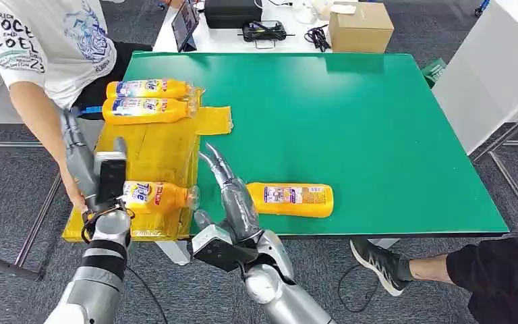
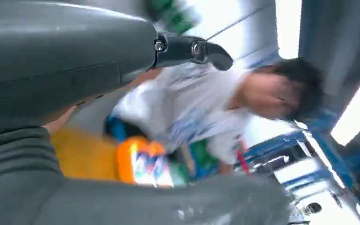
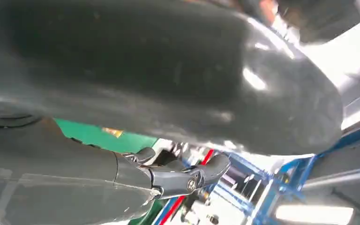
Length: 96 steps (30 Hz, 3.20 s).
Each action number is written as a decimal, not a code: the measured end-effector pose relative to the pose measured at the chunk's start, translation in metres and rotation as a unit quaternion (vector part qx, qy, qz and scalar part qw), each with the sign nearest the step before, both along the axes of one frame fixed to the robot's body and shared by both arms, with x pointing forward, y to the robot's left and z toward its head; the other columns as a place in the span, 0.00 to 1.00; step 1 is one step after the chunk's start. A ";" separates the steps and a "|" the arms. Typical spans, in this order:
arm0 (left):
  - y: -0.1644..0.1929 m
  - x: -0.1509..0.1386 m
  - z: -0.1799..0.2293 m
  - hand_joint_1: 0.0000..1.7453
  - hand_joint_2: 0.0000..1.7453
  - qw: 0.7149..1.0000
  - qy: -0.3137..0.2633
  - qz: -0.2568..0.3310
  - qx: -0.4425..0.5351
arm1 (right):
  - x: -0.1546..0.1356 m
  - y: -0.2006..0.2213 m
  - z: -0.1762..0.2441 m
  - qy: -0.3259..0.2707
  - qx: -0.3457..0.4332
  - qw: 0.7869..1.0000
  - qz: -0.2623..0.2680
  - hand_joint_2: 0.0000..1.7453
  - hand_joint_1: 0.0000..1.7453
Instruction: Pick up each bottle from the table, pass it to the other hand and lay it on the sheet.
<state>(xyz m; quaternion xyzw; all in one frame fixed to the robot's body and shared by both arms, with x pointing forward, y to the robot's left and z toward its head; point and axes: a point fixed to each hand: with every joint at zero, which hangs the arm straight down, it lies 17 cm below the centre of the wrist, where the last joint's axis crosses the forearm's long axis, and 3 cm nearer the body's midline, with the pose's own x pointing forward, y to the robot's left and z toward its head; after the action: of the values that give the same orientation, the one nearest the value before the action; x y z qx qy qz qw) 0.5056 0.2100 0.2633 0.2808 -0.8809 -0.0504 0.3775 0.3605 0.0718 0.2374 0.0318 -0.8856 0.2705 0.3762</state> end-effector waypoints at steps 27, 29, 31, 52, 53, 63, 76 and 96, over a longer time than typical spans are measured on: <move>0.016 -0.016 -0.088 0.00 1.00 0.981 0.133 -0.074 -0.123 | 0.099 -0.150 -0.081 0.056 -0.215 0.954 -0.199 1.00 0.00; 0.012 -0.020 -0.093 0.00 1.00 0.984 0.139 -0.070 -0.092 | 0.115 -0.163 -0.114 0.113 -0.269 0.937 -0.193 1.00 0.00; 0.003 -0.023 -0.094 0.00 1.00 0.986 0.139 -0.068 -0.056 | 0.124 -0.172 -0.145 0.154 -0.309 0.921 -0.182 1.00 0.00; -0.029 -0.027 -0.115 0.00 1.00 0.979 0.167 -0.109 -0.042 | 0.141 -0.200 -0.203 0.230 -0.377 0.880 -0.173 1.00 0.00; -0.030 -0.028 -0.116 0.00 1.00 0.979 0.168 -0.111 -0.042 | 0.141 -0.200 -0.203 0.232 -0.377 0.880 -0.170 1.00 0.00; -0.039 -0.023 -0.107 0.00 1.00 0.978 0.160 -0.124 -0.045 | 0.143 -0.204 -0.214 0.237 -0.441 0.857 -0.119 1.00 0.00; -0.043 -0.018 -0.120 0.00 1.00 0.969 0.188 -0.141 -0.077 | 0.161 -0.249 -0.215 0.245 -0.548 0.796 -0.082 1.00 0.00; -0.055 -0.015 -0.122 0.00 1.00 0.964 0.194 -0.156 -0.098 | 0.142 -0.250 -0.243 0.269 -0.594 0.757 -0.035 1.00 0.01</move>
<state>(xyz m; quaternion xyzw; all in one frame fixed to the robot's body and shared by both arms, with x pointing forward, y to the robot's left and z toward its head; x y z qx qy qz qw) 0.4903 0.1549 0.1417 0.0865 -0.8243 -0.0756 0.5544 0.5020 -0.1785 -0.0053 -0.1576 -0.4099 0.7089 0.5519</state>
